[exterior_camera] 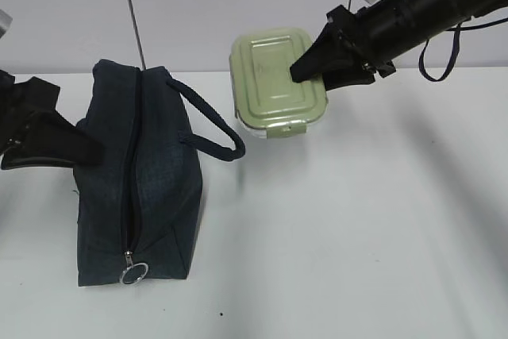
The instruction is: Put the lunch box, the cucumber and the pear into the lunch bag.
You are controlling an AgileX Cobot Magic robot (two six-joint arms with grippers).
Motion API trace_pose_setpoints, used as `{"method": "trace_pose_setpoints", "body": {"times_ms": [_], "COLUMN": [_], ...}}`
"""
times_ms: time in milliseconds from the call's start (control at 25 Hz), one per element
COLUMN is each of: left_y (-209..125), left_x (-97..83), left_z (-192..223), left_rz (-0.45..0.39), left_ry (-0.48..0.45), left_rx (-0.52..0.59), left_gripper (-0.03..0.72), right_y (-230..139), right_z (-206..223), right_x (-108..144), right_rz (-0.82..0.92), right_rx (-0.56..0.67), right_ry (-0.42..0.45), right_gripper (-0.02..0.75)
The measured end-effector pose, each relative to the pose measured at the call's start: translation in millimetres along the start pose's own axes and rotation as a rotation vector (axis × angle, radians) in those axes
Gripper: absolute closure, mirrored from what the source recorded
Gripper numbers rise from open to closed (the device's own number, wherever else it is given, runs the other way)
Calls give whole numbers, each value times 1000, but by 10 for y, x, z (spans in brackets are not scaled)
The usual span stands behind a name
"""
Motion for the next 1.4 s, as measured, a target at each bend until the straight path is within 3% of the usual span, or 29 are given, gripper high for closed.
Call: {"method": "trace_pose_setpoints", "body": {"times_ms": [360,720,880,1040,1400], "left_y": [0,0,-1,-1,-4], "left_x": [0,0,1,1,14], "left_z": [0,0,0,0,2], "left_rz": [0,0,1,1,5], "left_ry": [0,0,1,1,8], "left_rx": [0,0,0,0,3], "left_gripper": [703,703,703,703,703], "right_y": [164,233,201,180,65], "right_z": [52,447,571,721,1018], "right_x": [368,1144,1378,1363,995], "right_rz": [12,-43,-75,-70,-4], "right_rx": [-73,-98,-90,-87,-42], "right_ry": [110,322,373,359,291], "right_gripper": [364,364,364,364,364]}}
Point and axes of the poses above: a point on each arm's last joint axis where the gripper is mounted, z pointing out along that axis toward the gripper, x along the wrist's bending axis when the last joint is at zero, y = z × x, the point moved 8 cm from there along z, pointing out along that axis toward the gripper, and after that the axes turned 6 degrees about -z, right-handed, at the moved point
